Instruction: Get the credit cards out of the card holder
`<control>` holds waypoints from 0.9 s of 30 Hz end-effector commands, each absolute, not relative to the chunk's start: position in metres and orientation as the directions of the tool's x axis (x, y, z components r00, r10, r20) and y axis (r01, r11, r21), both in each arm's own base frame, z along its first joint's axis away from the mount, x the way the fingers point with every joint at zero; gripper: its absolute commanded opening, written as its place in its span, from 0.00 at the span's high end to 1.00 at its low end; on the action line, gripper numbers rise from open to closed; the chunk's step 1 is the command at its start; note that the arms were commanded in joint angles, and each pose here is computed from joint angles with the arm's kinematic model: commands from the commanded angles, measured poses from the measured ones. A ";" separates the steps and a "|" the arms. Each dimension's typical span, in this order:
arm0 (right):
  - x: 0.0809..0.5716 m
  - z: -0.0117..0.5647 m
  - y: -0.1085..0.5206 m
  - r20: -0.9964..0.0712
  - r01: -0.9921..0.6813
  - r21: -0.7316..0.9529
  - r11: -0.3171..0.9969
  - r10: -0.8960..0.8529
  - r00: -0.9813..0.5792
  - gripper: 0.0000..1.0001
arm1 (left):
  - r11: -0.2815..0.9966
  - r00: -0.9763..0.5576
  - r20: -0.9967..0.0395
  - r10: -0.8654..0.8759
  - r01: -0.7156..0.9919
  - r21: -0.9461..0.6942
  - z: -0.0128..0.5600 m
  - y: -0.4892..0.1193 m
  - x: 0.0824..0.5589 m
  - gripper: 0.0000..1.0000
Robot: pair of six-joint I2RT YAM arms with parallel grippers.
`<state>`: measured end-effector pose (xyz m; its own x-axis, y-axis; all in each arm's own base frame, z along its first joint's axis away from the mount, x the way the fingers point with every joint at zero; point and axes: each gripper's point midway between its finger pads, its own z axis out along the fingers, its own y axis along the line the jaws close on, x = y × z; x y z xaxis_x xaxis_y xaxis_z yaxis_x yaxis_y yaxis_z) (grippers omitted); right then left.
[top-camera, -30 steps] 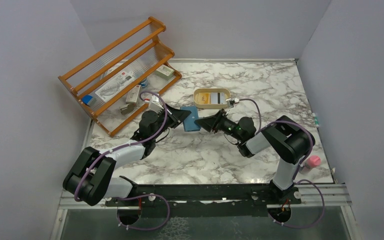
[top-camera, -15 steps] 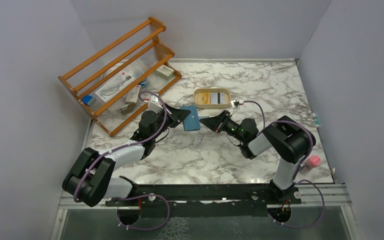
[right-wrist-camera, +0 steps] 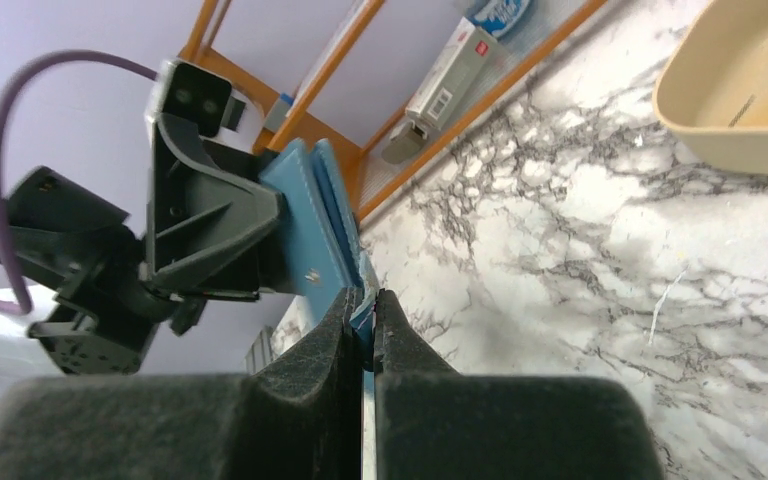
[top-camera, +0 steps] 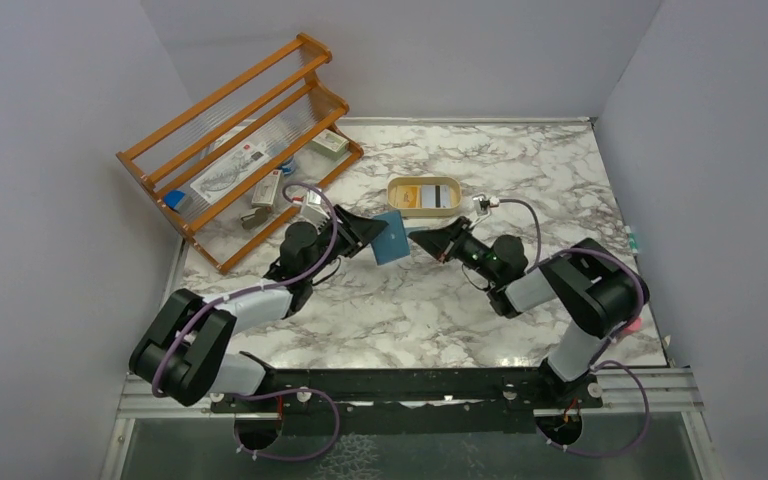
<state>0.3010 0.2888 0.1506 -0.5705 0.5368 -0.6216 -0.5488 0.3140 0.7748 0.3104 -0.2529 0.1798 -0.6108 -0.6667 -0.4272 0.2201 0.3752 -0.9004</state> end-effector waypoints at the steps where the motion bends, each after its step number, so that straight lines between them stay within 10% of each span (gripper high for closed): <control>1: 0.304 0.176 0.279 -0.701 -0.617 0.696 0.367 0.532 -0.475 0.99 | 0.335 -0.649 -0.405 -0.644 0.236 -0.912 0.174 -0.262 0.307 0.42; 6: 0.308 0.186 0.276 -0.761 -0.625 0.642 0.444 0.471 -0.447 0.99 | 0.304 -0.670 -0.367 -0.646 0.215 -0.928 0.167 -0.266 0.308 0.24; 27: 0.291 0.262 0.278 -0.849 -0.746 0.514 0.423 0.379 -0.369 0.99 | -0.031 -0.724 -0.142 -0.675 0.221 -0.975 0.169 -0.279 0.304 0.06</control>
